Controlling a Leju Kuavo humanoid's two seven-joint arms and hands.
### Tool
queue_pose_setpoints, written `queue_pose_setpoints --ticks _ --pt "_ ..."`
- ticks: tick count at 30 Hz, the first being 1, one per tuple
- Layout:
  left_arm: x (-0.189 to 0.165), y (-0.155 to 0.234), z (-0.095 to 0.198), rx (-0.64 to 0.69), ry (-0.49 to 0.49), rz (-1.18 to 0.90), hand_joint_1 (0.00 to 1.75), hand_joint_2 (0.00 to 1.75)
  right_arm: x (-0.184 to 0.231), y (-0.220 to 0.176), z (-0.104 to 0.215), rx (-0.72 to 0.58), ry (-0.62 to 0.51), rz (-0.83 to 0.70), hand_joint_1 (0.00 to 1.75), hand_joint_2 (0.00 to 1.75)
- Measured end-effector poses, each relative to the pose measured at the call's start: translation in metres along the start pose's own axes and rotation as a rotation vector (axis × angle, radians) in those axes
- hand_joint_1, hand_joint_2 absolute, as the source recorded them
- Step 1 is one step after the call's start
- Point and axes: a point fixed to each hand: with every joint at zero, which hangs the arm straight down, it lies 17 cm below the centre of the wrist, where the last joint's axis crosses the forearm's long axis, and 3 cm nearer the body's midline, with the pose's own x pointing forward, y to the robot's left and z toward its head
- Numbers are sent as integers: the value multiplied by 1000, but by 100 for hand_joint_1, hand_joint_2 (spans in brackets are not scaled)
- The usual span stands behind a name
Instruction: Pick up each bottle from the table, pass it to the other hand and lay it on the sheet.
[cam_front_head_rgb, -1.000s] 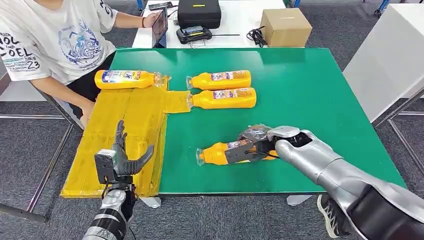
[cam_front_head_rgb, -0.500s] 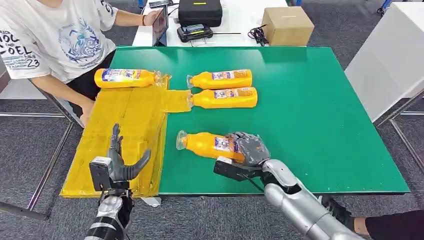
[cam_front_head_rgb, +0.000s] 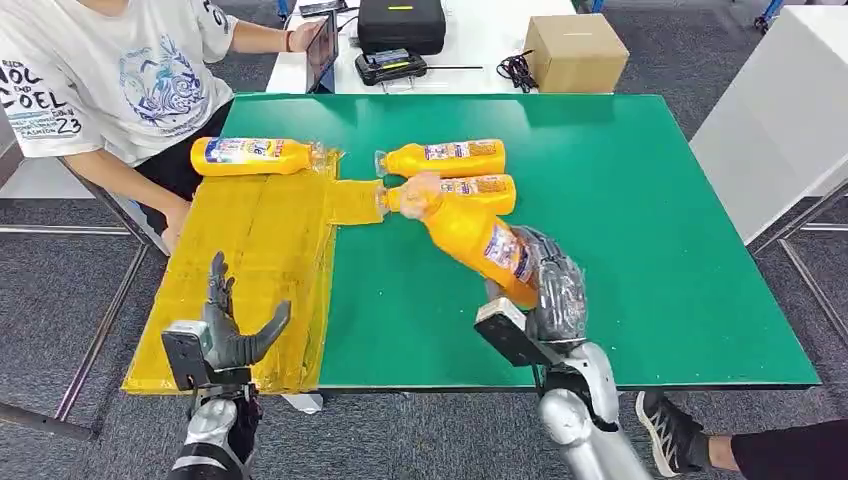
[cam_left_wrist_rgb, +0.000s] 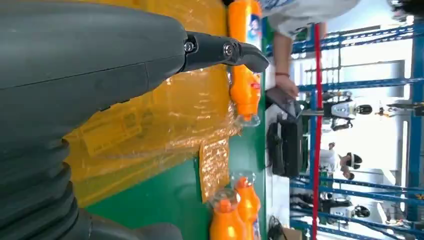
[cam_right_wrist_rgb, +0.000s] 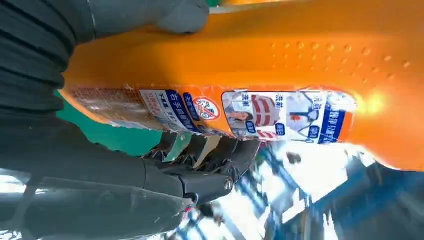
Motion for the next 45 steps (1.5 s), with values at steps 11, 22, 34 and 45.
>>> queue_pose_setpoints --ticks 11,22,34,45 --pt "4 -9 -2 -17 18 68 0 175 11 -23 4 -108 -8 -44 175 175" --pt "23 -122 33 -395 206 517 0 175 20 41 38 -24 -37 -175 175 175" --pt "50 -183 71 -605 236 598 0 175 39 143 68 159 49 -312 175 175" --pt "52 -186 76 -633 223 572 0 175 44 155 64 186 51 -345 175 175"
